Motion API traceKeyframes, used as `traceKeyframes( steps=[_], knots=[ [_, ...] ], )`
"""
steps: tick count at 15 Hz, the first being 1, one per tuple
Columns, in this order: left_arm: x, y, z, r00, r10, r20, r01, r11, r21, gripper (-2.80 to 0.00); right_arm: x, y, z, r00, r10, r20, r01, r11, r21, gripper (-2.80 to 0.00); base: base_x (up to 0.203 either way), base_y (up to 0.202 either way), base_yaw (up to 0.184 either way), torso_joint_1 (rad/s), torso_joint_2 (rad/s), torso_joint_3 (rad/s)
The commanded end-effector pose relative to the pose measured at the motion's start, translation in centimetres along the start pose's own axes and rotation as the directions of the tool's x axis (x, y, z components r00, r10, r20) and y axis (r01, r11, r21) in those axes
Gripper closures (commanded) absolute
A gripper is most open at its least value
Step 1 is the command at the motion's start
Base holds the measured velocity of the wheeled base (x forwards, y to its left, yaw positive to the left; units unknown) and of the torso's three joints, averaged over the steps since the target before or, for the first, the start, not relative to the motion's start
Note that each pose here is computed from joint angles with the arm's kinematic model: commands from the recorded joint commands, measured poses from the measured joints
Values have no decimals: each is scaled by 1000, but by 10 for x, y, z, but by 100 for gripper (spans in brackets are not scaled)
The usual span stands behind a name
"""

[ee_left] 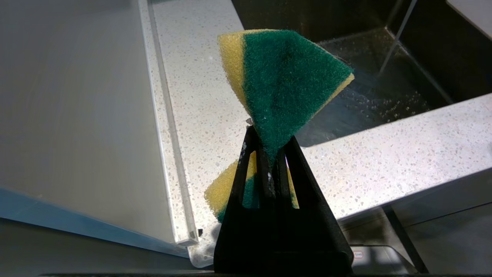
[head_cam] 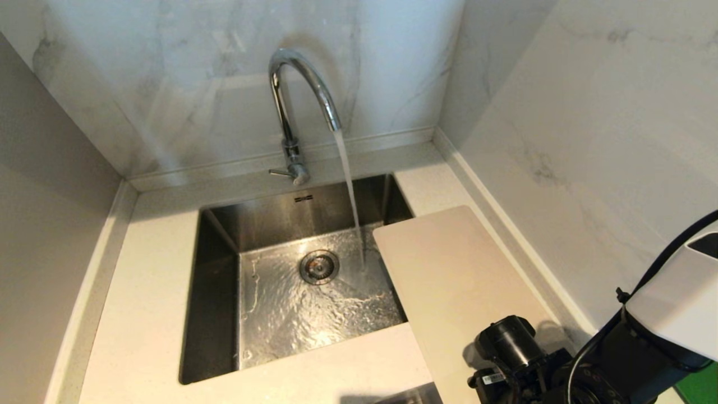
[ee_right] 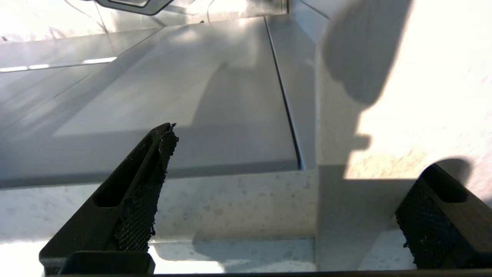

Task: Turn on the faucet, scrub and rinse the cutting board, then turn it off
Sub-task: Pick up the cutting board

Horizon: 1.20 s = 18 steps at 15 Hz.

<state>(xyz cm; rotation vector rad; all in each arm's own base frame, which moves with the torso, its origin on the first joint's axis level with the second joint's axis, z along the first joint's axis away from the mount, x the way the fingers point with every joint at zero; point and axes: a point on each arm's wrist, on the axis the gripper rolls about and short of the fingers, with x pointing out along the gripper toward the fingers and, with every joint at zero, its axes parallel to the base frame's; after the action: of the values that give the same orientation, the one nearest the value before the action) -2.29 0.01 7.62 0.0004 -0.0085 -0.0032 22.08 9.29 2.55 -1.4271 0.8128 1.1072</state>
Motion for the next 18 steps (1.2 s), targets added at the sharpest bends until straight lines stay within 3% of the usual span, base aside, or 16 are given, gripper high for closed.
traceKeyframes(
  steps=[1, 18],
  knots=[
    [0, 0, 0, 1000, 0, 1, 0, 1000, 0, 0, -1, 4, 9, 1000, -6, -12, 5, 1000, -14, -280, 0, 0, 0, 0, 0, 0],
    [0, 0, 0, 1000, 0, 0, 0, 1000, 0, 0, 1, 15, 33, 1000, 3, -14, -3, 1000, 0, -280, 0, 0, 0, 0, 0, 0]
  ],
)
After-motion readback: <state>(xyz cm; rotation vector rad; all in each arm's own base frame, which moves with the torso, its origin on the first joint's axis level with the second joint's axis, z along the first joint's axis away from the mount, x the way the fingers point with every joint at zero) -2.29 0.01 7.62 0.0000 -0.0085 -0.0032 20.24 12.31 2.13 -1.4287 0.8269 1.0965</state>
